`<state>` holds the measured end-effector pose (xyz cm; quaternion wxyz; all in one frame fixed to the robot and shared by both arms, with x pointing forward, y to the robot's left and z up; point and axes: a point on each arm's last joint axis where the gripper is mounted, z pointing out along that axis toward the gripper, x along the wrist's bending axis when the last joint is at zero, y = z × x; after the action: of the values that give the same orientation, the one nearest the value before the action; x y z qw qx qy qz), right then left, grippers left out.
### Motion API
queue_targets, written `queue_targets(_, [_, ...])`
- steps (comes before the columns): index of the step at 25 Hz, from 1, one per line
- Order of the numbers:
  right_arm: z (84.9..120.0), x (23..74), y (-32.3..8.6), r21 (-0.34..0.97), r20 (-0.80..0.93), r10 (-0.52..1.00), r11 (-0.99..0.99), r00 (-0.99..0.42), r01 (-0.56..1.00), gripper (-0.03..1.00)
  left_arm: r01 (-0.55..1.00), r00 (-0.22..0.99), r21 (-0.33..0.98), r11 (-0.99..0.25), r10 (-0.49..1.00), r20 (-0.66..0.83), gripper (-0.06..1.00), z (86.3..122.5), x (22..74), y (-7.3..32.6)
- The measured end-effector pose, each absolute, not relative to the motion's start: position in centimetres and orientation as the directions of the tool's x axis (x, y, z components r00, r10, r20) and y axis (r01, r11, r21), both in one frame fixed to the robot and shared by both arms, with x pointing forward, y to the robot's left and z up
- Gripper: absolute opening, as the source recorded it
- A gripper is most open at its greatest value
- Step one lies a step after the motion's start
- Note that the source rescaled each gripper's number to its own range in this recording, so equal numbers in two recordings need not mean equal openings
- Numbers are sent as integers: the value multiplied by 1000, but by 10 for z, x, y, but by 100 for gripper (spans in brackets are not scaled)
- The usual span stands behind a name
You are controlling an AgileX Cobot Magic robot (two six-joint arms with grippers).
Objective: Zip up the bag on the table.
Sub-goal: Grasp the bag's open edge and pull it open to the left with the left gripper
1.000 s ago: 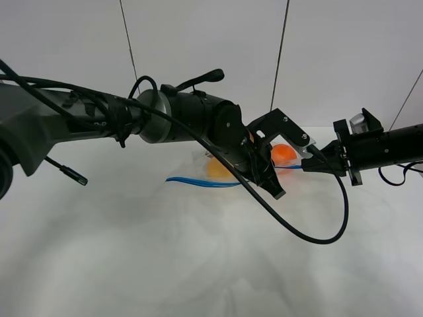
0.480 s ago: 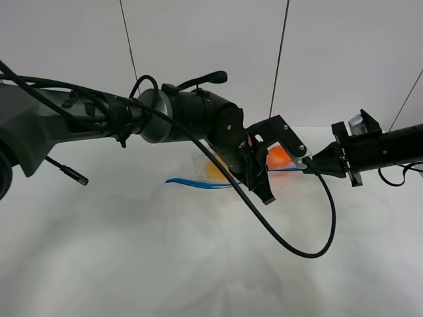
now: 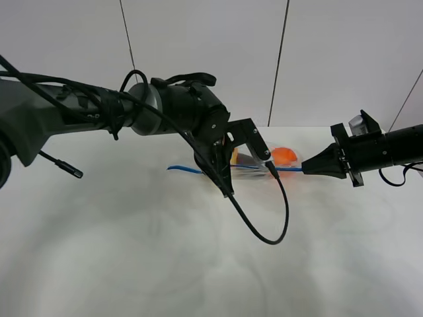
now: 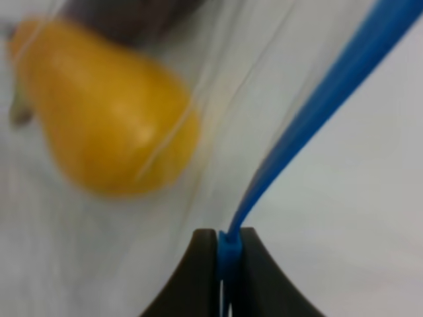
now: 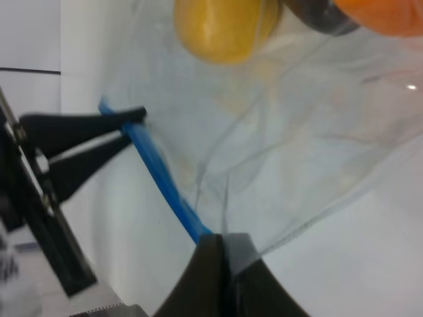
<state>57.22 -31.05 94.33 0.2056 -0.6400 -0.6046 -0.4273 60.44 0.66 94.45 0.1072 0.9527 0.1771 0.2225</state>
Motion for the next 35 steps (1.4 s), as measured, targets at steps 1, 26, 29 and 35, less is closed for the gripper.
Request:
queue_targets(1, [943,572,-310,253,796,598,-184,-96,950,0,309,831,282,-908,402,384,0,944,608,11])
queue_targets(26, [941,572,-309,234,781,621,-183,-72,955,0,566,684,329,-756,653,324,0,944,666,108])
queue_targets(29, [941,572,-309,233,782,620,-184,-71,955,0,571,680,336,-749,661,317,0,944,668,112])
queue_targets(35, [941,572,-308,228,785,616,-191,-65,955,0,583,673,340,-737,673,305,0,944,670,115])
